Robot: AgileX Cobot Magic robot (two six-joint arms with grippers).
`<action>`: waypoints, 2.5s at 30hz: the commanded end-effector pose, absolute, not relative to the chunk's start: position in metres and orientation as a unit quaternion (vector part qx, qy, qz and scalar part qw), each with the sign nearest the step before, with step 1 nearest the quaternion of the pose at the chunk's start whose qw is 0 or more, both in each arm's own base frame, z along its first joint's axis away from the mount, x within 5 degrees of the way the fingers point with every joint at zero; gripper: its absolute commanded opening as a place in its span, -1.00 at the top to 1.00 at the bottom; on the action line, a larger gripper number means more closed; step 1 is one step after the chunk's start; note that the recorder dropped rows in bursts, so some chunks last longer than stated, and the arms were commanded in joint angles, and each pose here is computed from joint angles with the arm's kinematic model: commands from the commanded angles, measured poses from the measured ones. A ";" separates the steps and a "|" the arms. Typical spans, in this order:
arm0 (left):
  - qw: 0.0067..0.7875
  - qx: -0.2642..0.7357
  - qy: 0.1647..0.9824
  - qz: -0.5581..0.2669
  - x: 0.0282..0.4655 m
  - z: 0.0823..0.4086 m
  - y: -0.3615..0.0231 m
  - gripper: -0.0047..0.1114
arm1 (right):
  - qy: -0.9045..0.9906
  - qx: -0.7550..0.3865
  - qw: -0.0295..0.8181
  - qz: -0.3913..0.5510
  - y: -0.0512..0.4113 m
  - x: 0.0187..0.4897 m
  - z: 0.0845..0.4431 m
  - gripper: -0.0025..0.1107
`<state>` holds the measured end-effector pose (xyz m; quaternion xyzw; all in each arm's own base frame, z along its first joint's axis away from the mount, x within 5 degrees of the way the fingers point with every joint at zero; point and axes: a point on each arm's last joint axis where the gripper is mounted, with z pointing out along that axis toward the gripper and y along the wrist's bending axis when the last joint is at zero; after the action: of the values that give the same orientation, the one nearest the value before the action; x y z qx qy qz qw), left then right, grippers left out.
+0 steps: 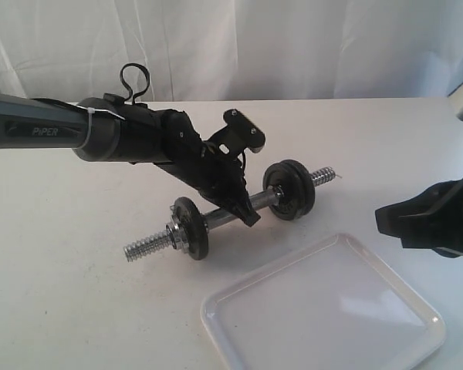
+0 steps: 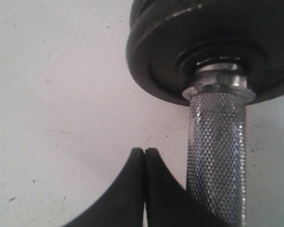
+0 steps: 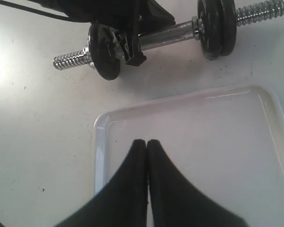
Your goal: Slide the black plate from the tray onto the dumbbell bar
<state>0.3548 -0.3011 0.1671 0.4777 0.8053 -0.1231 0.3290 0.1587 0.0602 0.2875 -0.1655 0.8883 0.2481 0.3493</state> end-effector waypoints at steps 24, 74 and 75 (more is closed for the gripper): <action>0.324 0.475 0.808 -0.129 0.353 0.166 -0.303 0.92 | 0.889 -0.161 0.350 0.248 0.059 0.158 0.287 0.96; 0.330 0.483 0.800 -0.135 0.346 0.193 -0.300 0.92 | 0.889 -0.162 0.350 0.248 0.059 0.158 0.287 0.96; 0.329 0.483 0.800 -0.136 0.346 0.193 -0.300 0.92 | 0.889 -0.162 0.350 0.248 0.059 0.158 0.287 0.96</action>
<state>0.3513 -0.2991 0.1878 0.4792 0.7987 -0.1273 0.3410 0.1587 0.0602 0.2875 -0.1655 0.8883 0.2481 0.3493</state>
